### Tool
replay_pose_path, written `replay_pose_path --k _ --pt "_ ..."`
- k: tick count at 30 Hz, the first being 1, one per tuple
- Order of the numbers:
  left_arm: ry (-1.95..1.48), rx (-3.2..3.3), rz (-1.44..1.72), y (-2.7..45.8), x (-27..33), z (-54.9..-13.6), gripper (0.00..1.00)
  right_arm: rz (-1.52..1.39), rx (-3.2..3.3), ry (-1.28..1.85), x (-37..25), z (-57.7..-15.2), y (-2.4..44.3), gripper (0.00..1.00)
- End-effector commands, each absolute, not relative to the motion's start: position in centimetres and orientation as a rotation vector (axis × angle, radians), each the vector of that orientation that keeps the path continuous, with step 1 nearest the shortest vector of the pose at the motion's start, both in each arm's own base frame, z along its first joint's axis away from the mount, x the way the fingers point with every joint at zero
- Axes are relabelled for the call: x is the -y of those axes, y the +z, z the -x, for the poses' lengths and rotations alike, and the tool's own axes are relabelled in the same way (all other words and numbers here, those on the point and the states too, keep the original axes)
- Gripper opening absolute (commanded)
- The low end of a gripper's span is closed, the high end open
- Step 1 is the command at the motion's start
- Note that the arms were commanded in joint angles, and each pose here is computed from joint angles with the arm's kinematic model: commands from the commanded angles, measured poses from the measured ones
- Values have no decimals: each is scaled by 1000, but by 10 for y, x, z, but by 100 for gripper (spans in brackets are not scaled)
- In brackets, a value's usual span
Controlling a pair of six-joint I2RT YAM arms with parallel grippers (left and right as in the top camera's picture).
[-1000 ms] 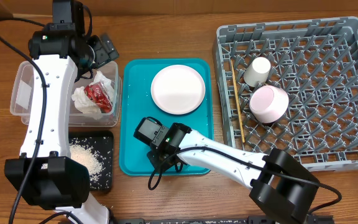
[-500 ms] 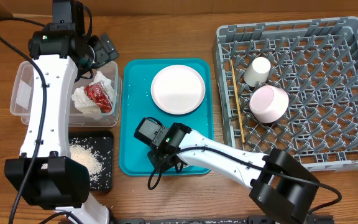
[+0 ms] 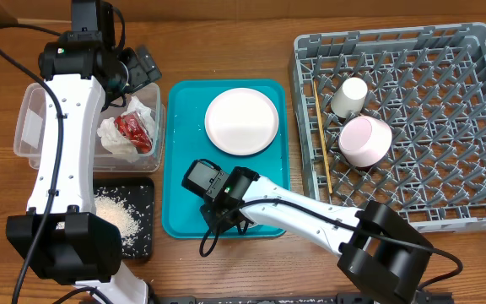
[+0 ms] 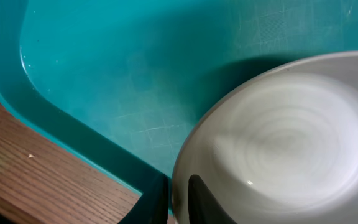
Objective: Sort waste into correct bins and load items into the dishwasher
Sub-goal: 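Lower the right gripper and grasp the small white bowl's rim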
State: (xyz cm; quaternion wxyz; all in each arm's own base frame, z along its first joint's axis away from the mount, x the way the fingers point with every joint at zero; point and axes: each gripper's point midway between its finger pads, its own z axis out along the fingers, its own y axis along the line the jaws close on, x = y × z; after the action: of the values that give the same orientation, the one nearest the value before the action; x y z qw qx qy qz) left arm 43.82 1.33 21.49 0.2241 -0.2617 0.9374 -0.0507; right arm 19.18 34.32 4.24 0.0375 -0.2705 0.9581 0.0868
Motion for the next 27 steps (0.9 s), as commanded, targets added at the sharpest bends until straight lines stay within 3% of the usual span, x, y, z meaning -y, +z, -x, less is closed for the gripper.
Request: replay_pose_path --k 1,4,8,27 --pt "-153 -2563 690 226 -10 -440 100 829 -2960 235 -340 -189 32 14" --pt "-152 -2564 690 226 -10 -440 100 830 -2964 229 -339 -189 31 14" --pt "-152 -2563 690 226 -10 -440 100 820 -2967 230 -339 -189 31 6" --pt "-153 -2563 690 226 -10 -440 100 847 -2950 249 -346 -193 59 4"
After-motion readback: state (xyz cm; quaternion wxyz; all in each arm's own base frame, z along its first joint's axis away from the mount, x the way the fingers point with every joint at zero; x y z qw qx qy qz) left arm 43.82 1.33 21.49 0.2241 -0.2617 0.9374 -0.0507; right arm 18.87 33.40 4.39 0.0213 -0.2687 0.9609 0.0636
